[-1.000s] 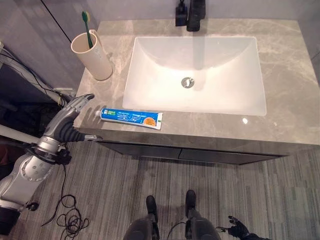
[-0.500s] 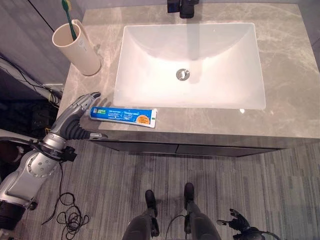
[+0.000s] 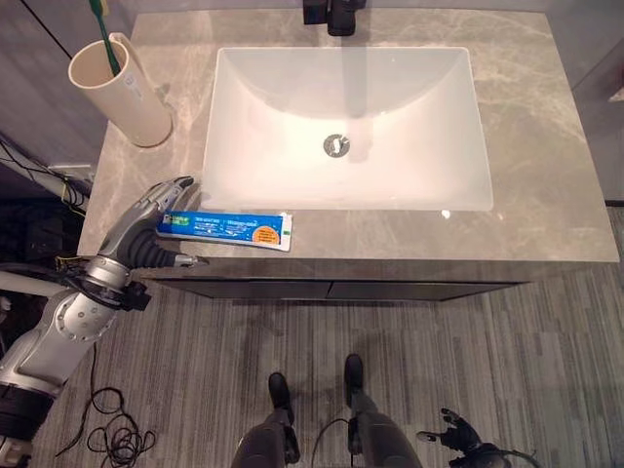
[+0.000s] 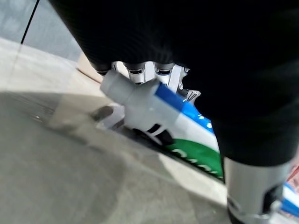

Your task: Put brush and paste in cup on sink, flatten towel.

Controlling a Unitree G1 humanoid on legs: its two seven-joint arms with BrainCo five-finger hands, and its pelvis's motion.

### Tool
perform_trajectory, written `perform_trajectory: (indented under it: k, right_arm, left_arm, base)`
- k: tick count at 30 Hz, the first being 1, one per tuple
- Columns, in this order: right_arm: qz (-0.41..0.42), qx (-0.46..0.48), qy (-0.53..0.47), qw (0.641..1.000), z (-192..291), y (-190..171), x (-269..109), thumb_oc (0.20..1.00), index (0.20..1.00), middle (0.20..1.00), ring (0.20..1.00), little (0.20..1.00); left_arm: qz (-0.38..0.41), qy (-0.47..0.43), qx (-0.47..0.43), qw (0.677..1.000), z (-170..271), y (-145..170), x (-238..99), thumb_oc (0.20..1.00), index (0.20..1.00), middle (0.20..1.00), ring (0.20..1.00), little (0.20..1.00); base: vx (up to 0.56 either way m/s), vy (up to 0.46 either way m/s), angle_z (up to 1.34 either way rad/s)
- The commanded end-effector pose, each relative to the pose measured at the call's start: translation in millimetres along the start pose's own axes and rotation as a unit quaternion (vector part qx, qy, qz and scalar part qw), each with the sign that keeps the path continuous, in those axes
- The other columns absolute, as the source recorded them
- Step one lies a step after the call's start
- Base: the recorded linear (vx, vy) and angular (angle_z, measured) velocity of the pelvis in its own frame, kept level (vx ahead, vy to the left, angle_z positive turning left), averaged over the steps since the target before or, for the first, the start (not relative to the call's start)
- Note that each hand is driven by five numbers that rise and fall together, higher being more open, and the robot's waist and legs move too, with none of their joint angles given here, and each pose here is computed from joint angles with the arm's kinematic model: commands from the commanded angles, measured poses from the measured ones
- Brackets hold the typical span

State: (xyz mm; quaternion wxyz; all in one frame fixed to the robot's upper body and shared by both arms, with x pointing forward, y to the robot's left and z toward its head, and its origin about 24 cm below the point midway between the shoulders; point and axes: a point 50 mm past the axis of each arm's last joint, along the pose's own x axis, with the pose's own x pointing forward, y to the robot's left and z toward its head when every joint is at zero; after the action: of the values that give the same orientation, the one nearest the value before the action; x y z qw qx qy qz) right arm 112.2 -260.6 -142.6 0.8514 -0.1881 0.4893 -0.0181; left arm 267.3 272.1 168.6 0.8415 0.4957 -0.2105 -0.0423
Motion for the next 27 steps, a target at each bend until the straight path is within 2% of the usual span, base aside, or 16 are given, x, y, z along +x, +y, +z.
perform_trajectory:
  k: [1,11,14,16,27]
  right_arm:
    - [0.009,-0.016,-0.006,1.0,3,11,1,1.0,1.0,1.0,1.0,1.0]
    - [0.01,-0.023,-0.025,0.999,12,9,2,1.0,1.0,1.0,1.0,1.0]
    - [0.008,-0.024,-0.027,0.999,13,9,2,1.0,1.0,1.0,1.0,1.0]
    - [0.006,-0.024,-0.026,0.999,13,8,2,1.0,1.0,1.0,1.0,1.0]
    - [0.002,-0.022,-0.023,1.0,10,7,1,1.0,1.0,1.0,1.0,1.0]
  left_arm:
    - [0.016,-0.02,-0.005,1.0,5,4,8,1.0,1.0,1.0,1.0,1.0]
    - [0.0,-0.006,-0.017,1.0,1,-7,3,1.0,1.0,1.0,1.0,1.0]
    - [-0.003,-0.002,-0.016,1.0,-1,-9,3,0.884,0.884,0.884,0.884,0.884]
    - [-0.007,0.0,-0.015,1.0,-1,-10,2,0.849,0.849,0.849,0.849,0.849]
    - [-0.023,0.001,0.0,1.0,-2,-14,-1,0.762,0.762,0.762,0.762,0.762]
  base:
    - [0.01,0.005,-0.03]
    - [0.0,0.0,0.0]
    - [0.0,0.0,0.0]
    - [0.0,0.0,0.0]
    - [0.0,0.0,0.0]
